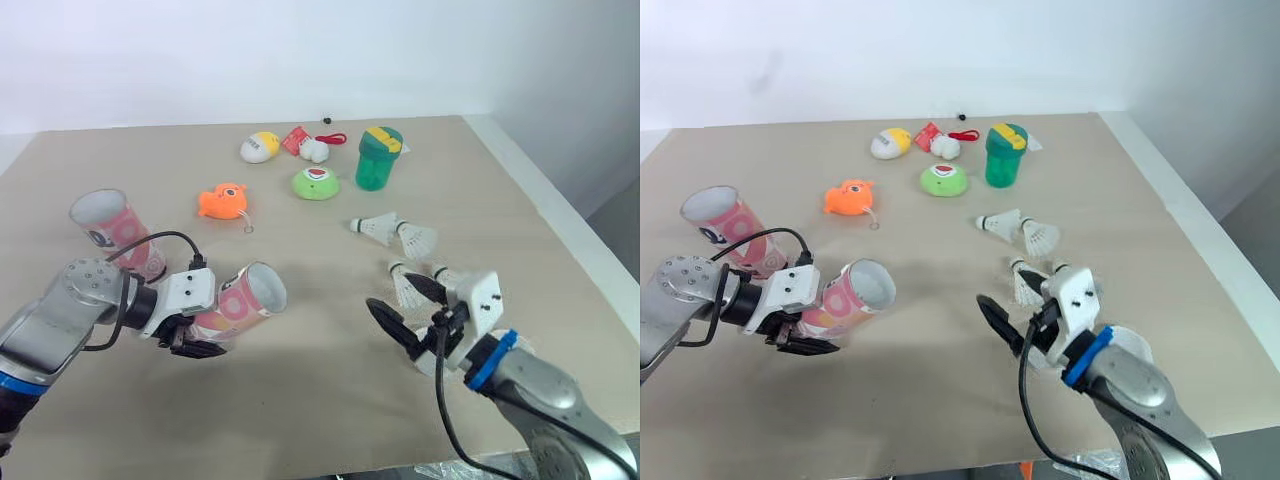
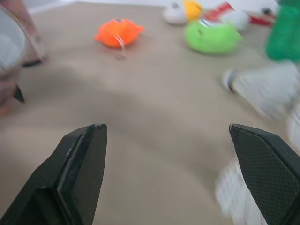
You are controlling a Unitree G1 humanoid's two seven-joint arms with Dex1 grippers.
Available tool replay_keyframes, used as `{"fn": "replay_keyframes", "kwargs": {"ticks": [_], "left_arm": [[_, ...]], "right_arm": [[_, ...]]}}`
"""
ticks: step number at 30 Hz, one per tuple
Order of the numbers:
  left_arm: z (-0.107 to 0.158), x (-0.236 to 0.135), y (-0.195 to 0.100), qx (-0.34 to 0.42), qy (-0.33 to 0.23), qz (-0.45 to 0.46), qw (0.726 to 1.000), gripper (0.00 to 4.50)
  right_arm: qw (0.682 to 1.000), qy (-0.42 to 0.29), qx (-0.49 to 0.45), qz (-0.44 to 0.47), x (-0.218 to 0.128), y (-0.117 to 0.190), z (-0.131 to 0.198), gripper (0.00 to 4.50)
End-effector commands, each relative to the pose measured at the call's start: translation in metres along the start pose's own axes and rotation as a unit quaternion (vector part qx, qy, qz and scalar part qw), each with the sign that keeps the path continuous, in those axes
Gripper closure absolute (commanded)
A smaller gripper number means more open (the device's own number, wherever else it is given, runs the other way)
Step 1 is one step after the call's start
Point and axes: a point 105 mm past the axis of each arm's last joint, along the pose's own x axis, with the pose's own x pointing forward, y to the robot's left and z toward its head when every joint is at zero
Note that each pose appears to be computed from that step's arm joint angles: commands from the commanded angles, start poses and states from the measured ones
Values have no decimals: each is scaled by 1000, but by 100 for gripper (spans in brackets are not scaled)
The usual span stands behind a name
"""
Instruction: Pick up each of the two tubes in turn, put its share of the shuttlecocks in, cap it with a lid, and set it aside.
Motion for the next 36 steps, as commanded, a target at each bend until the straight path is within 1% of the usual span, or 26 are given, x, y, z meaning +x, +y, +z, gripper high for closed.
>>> {"fn": "replay_keyframes", "kwargs": {"ticks": [1, 5, 13, 17, 18, 20, 21, 22, 24, 25, 26, 27, 29, 33, 36], "left_arm": [[2, 3, -1, 11, 0, -9, 1000, 122], [3, 4, 0, 14, 0, -9, 1000, 122], [4, 2, -1, 16, 0, -6, 1000, 122], [2, 0, -1, 13, 2, 1, 1000, 122], [2, 0, -2, 12, 2, 2, 1000, 122], [1, 0, -3, 10, 2, 3, 1000, 122], [1, 0, -3, 9, 2, 4, 1000, 122], [1, 0, -3, 8, 2, 5, 1000, 122], [1, -1, -4, 7, 2, 6, 1000, 122], [1, -1, -4, 7, 2, 7, 1000, 122], [1, -1, -4, 6, 2, 7, 1000, 122], [0, -1, -4, 6, 2, 7, 1000, 122], [0, -1, -4, 6, 2, 8, 1000, 122], [2, 0, -3, 7, 1, 9, 1000, 122], [3, 0, -1, 8, 0, 9, 1000, 122]], "right_arm": [[999, -8, 1, -35, -2, -7, -4, 7], [997, 1, 22, -73, 11, -19, -15, 7], [994, -2, 65, -90, 42, -33, -19, 7], [991, 5, 83, -107, 55, -48, -22, 7], [990, 5, 89, -109, 57, -50, -23, 30], [989, 1, 101, -111, 60, -51, -23, 90], [988, -1, 106, -111, 61, -51, -23, 131], [988, -3, 109, -111, 61, -51, -23, 184], [988, -8, 112, -106, 62, -49, -22, 242], [988, -10, 114, -104, 62, -48, -21, 294], [988, -11, 115, -102, 62, -48, -21, 331], [988, -13, 116, -99, 62, -47, -20, 381], [989, -22, 115, -88, 61, -45, -14, 442], [991, -59, 110, -39, 60, -35, 12, 442], [990, -102, 91, 35, 61, -15, 42, 442]]}}
